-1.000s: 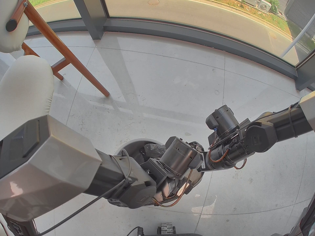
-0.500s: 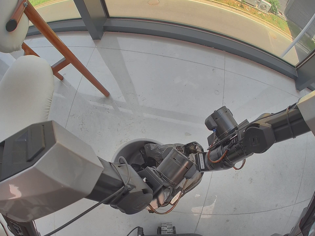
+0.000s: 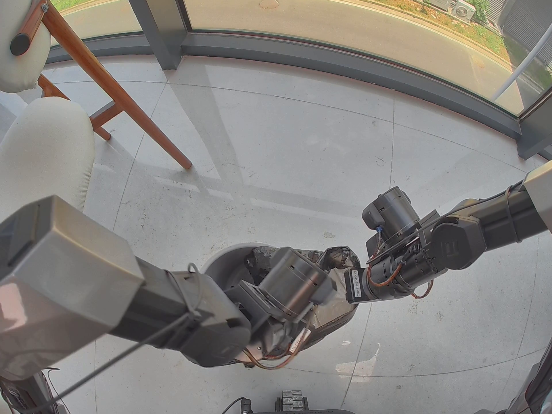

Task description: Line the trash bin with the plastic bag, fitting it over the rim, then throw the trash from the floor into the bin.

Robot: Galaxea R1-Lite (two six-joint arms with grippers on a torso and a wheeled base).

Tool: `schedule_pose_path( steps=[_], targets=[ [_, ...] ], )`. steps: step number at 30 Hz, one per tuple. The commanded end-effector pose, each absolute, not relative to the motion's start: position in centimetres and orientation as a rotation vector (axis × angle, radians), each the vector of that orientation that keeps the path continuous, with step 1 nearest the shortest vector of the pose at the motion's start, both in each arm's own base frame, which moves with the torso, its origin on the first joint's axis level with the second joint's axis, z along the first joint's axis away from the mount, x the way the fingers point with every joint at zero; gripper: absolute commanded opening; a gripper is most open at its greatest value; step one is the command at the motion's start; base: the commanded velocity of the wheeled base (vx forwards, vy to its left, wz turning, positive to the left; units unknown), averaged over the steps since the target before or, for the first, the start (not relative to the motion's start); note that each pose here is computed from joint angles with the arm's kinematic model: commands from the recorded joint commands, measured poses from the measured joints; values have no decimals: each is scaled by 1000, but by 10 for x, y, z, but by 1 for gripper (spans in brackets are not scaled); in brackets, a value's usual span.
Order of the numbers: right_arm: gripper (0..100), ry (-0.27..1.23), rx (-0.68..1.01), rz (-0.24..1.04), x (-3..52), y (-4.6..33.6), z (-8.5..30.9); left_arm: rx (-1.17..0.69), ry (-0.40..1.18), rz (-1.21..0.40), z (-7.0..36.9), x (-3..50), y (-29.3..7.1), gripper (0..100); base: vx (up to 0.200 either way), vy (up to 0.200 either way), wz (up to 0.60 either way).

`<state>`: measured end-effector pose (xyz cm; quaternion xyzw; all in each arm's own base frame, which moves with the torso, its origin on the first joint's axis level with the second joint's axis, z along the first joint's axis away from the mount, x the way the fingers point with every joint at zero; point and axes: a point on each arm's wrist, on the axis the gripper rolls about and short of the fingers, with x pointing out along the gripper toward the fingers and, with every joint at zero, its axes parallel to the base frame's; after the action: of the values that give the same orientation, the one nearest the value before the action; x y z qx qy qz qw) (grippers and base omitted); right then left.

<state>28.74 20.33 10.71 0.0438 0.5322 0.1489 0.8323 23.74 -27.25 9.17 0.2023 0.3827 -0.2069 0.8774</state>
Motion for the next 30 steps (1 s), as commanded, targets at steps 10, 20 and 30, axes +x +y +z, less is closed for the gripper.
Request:
schedule_pose_path(
  steps=[10, 20, 30],
  targets=[
    [0, 1022, 84, 410, 293, 224, 111, 169, 818, -299, 156, 266, -219, 0, 0, 0, 0],
    [0, 932, 70, 484, 297, 230, 117, 128, 829, -225, 157, 283, -193, 0, 0, 0, 0],
    [0, 994, 1, 494, 293, 204, 99, 68, 800, -178, 169, 293, -170, 0, 0, 0, 0]
  ],
)
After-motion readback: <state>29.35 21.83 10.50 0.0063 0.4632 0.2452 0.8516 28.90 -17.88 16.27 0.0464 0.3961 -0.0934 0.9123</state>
